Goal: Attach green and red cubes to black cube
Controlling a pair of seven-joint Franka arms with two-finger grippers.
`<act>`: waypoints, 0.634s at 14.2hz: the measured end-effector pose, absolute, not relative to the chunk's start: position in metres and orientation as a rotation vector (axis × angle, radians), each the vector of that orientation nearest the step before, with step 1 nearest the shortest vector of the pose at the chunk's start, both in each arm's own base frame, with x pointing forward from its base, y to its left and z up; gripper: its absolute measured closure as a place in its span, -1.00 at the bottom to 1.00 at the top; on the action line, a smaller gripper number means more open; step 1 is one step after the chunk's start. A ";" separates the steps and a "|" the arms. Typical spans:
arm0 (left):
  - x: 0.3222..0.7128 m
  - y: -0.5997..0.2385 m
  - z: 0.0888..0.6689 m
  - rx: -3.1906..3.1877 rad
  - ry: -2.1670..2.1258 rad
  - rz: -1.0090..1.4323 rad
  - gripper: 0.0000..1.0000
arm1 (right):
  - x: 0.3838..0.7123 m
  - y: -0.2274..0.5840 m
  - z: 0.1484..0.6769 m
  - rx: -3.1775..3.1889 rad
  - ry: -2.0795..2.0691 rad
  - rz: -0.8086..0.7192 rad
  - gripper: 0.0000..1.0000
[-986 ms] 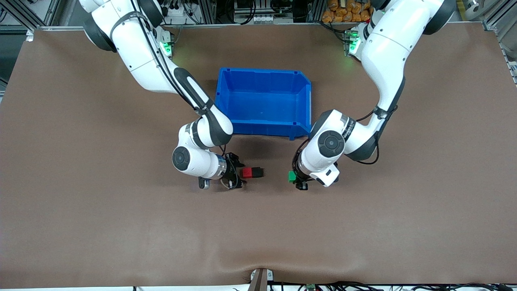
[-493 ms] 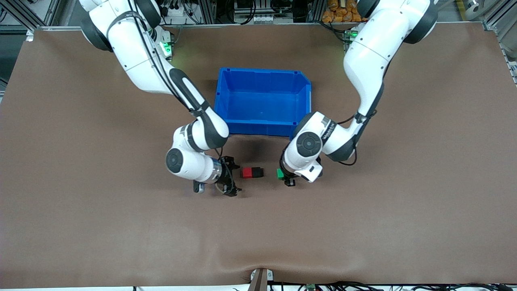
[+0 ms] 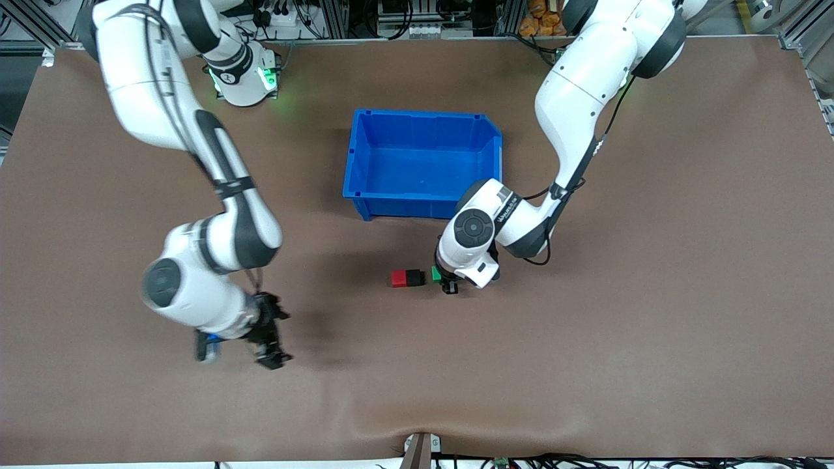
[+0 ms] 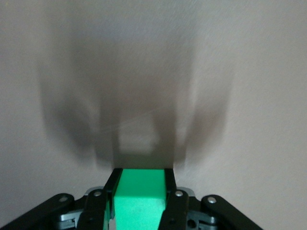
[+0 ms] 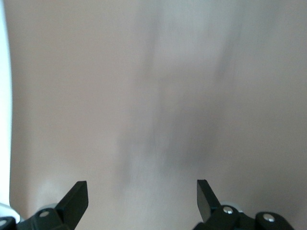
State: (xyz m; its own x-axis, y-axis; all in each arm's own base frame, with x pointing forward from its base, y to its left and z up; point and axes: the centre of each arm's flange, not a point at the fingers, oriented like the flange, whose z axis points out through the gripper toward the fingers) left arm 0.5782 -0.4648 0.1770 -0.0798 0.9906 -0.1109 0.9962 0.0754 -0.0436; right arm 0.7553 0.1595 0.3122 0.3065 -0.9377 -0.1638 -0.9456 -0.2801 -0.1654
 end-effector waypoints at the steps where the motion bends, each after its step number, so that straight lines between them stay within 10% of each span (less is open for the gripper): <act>1: 0.575 -0.469 0.177 2.091 2.267 -0.167 0.21 | 0.760 0.135 0.325 -2.396 1.670 0.059 -1.00; 9: 0.589 -0.471 0.178 2.020 2.217 -0.098 0.21 | 0.693 -0.010 0.537 -2.849 0.844 0.140 -1.00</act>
State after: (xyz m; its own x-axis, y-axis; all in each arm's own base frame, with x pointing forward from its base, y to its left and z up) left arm 0.5894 -0.4711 0.1777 -0.0884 0.9851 -0.1474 0.9943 0.0962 0.0465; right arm 0.6932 -0.0097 0.5368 0.8357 -0.5319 -0.1367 -0.5475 -0.8262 -0.1325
